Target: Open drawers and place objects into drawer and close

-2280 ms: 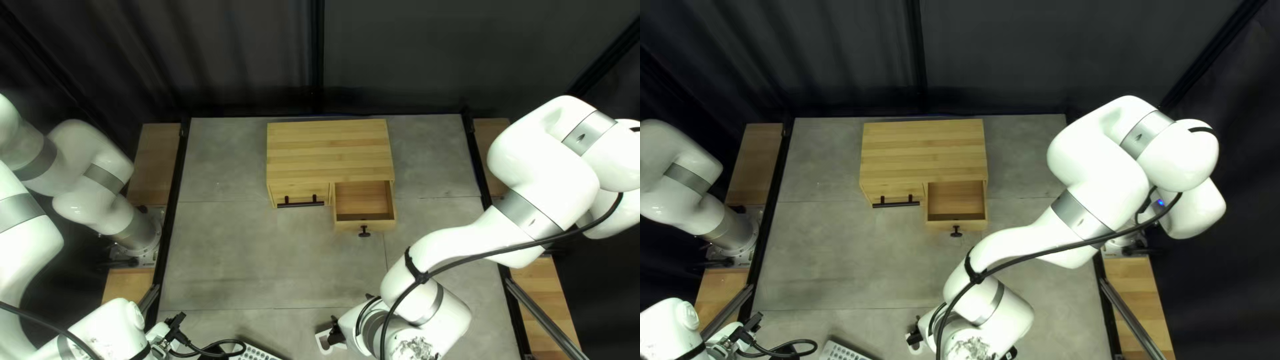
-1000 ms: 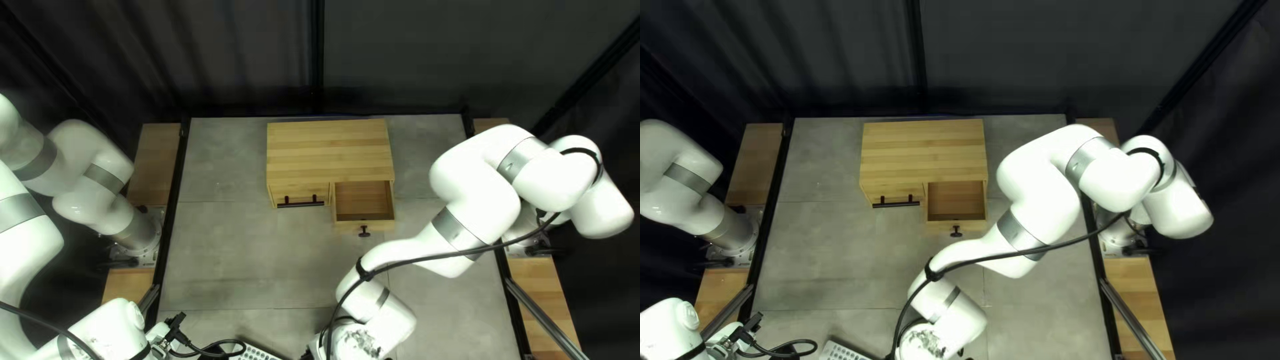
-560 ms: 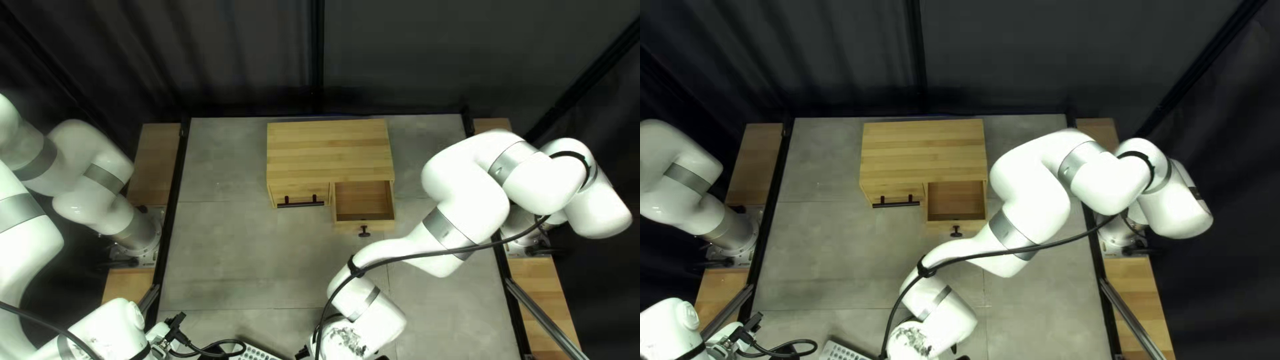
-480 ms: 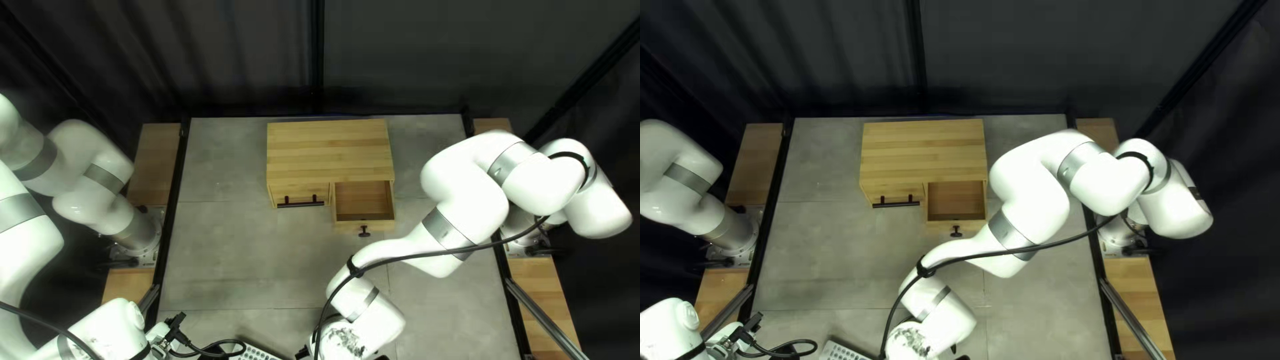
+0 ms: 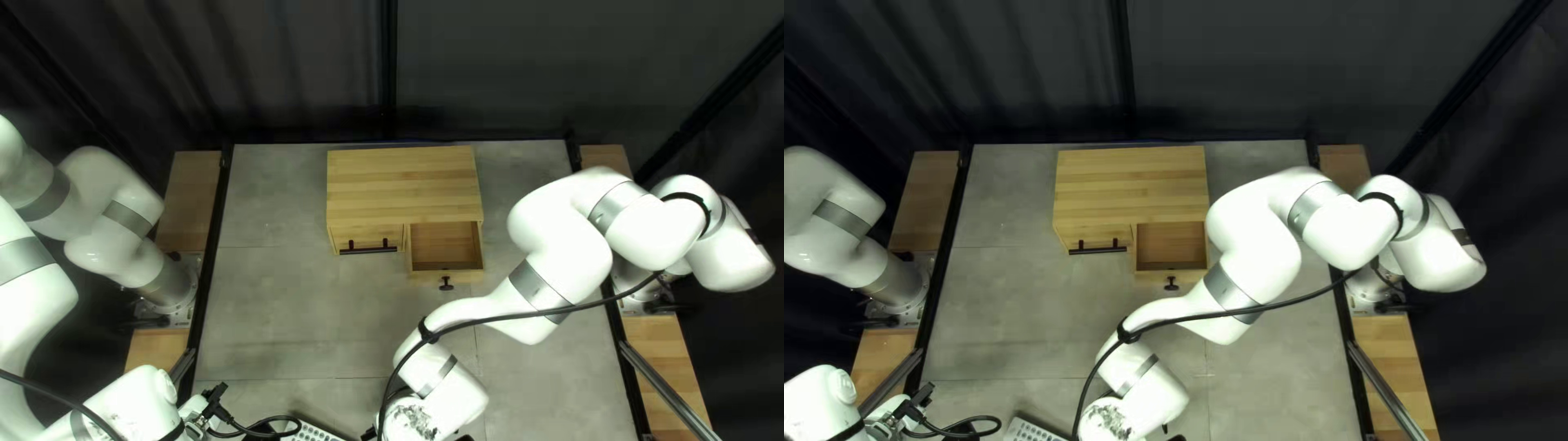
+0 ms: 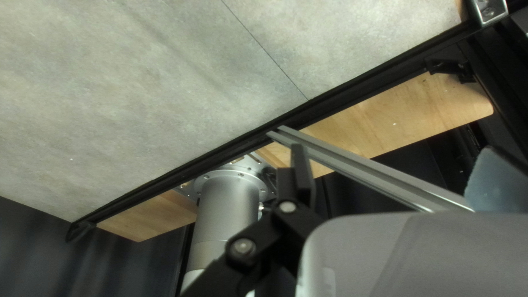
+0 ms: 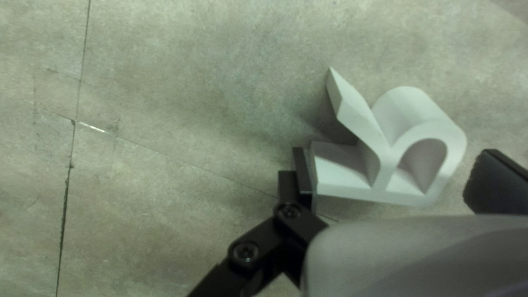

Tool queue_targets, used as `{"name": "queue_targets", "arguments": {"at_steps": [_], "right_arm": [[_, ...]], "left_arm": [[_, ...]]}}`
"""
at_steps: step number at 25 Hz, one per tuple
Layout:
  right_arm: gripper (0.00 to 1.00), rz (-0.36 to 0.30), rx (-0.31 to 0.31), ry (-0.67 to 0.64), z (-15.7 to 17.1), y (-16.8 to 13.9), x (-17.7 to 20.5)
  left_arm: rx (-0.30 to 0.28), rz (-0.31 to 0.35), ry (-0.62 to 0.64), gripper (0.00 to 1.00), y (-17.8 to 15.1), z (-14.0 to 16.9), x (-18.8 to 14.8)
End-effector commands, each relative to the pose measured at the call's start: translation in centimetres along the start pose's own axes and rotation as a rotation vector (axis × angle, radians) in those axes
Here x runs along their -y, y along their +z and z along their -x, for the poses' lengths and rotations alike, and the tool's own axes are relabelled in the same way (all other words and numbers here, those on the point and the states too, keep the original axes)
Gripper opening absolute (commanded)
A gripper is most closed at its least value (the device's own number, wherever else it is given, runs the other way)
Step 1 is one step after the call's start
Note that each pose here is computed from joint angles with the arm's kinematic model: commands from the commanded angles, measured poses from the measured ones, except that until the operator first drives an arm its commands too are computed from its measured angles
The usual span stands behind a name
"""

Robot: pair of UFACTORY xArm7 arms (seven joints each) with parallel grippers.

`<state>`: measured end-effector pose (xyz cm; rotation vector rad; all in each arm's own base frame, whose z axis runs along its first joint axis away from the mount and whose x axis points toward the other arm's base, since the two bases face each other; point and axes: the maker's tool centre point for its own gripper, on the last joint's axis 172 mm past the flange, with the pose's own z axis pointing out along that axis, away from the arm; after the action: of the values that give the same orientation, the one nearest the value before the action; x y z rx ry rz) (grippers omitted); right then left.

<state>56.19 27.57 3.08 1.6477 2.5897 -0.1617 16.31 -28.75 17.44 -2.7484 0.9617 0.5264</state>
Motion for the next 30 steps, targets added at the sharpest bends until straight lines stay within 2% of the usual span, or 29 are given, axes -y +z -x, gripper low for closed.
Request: {"name": "queue_targets", "arguments": {"at_steps": [1, 3, 10, 17, 22, 26, 30], "right_arm": [[0.11, -0.004, 0.007, 0.004, 0.0, -0.2, 0.3], [0.07, -0.005, 0.011, 0.005, 0.0, -0.3, 0.3], [0.12, -0.009, 0.023, 0.009, -0.1, -0.9, 0.5], [0.11, -0.012, 0.056, 0.044, 1.1, -4.8, 2.7], [0.11, -0.017, 0.112, 0.111, 3.5, -9.9, 6.6], [0.08, -0.024, 0.168, 0.16, 6.3, -13.9, 11.4], [0.08, -0.032, 0.216, 0.222, 9.6, -16.4, 15.4]], "left_arm": [[0.0, 0.0, 0.0, 1.0, 0.0, 0.0, 0.0], [0.0, 0.0, 0.0, 1.0, 0.0, 0.0, 0.0], [0.0, 0.0, 0.0, 1.0, 0.0, 0.0, 0.0], [0.0, 0.0, 0.0, 1.0, 0.0, 0.0, 0.0], [0.0, 0.0, 0.0, 1.0, 0.0, 0.0, 0.0], [0.0, 0.0, 0.0, 1.0, 0.0, 0.0, 0.0], [0.0, 0.0, 0.0, 1.0, 0.0, 0.0, 0.0]]}}
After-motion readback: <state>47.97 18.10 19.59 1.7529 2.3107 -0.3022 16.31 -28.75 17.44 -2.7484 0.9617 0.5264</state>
